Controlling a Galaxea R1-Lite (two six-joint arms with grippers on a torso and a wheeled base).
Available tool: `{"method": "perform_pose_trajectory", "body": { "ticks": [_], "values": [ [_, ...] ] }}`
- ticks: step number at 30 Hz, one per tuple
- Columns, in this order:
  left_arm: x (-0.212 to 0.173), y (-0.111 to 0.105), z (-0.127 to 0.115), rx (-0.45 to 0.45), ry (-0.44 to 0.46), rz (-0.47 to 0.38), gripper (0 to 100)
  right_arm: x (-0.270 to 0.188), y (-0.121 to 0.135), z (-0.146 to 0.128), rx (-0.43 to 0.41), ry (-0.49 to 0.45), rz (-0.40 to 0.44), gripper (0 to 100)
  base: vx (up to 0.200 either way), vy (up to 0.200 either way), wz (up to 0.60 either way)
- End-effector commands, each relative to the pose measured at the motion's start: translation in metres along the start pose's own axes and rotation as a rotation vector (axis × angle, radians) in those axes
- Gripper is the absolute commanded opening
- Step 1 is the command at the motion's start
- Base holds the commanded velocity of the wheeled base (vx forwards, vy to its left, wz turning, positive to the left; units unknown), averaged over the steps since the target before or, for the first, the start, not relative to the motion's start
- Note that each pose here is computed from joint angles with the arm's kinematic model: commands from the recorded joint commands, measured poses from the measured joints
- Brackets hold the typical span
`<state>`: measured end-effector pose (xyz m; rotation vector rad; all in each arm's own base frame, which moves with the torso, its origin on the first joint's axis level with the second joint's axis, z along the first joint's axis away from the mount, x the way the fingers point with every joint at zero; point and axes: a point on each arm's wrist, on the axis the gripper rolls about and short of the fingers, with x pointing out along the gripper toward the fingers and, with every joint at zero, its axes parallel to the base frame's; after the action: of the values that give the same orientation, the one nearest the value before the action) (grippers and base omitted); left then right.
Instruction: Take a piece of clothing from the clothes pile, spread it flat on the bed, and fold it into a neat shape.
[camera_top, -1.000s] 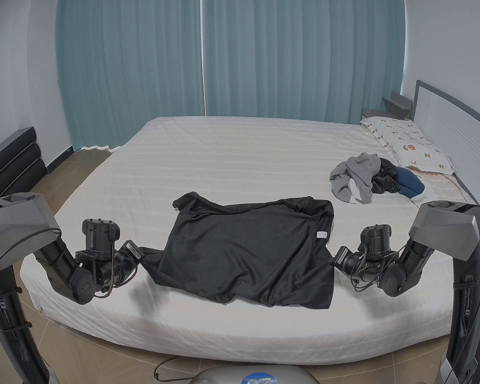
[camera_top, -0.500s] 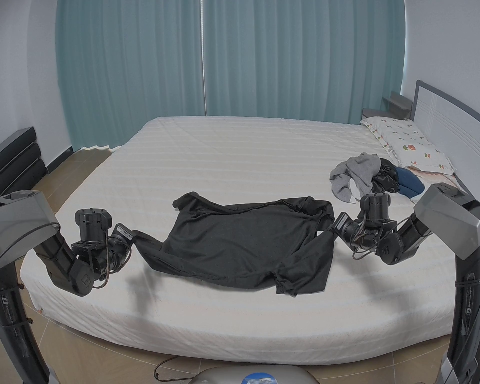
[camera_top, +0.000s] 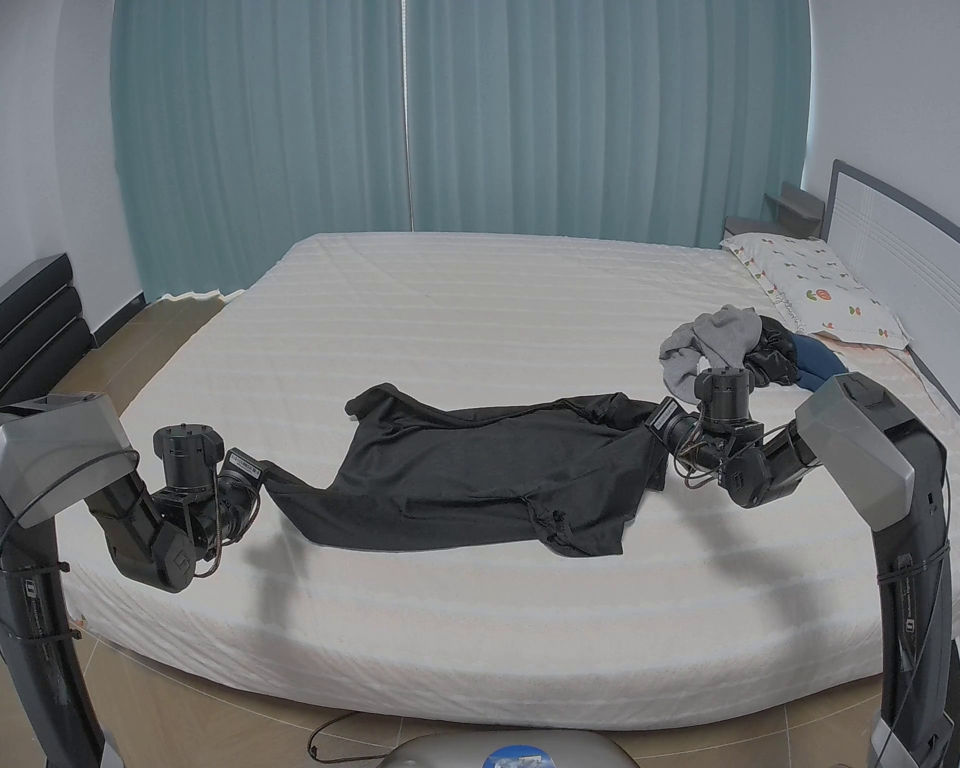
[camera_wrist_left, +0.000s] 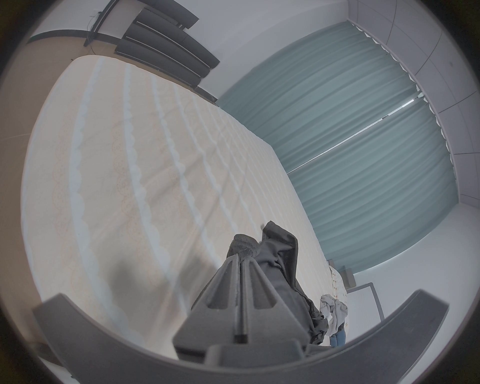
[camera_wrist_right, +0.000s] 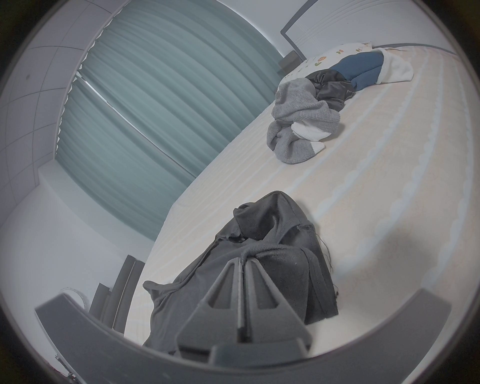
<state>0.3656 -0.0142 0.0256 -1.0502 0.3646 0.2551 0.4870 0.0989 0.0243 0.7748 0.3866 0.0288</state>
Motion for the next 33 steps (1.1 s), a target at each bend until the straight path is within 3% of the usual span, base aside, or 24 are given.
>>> {"method": "perform_pose_trajectory", "body": {
  "ticks": [1, 15, 21, 28, 33],
  "values": [
    [0.004, 0.006, -0.005, 0.002, 0.011, 0.019, 0, 0.015, -0.013, -0.014, -0.002, 0.002, -0.021, 100, 0.0, 0.0, 0.0],
    [0.001, 0.008, -0.007, 0.0, 0.027, 0.026, 0, -0.041, -0.002, 0.007, -0.002, 0.112, 0.026, 100, 0.0, 0.0, 0.0],
    [0.0, 0.008, -0.008, 0.001, 0.029, 0.025, 0, -0.073, -0.019, -0.021, -0.042, 0.329, 0.04, 100, 0.0, 0.0, 0.0],
    [0.0, 0.008, -0.008, 0.001, 0.031, 0.028, 0, -0.082, -0.031, -0.05, -0.128, 0.454, 0.042, 100, 0.0, 0.0, 0.0],
    [0.001, 0.009, -0.009, 0.001, 0.036, 0.03, 0, -0.077, -0.03, -0.069, -0.201, 0.485, 0.071, 100, 0.0, 0.0, 0.0]
  ]
}}
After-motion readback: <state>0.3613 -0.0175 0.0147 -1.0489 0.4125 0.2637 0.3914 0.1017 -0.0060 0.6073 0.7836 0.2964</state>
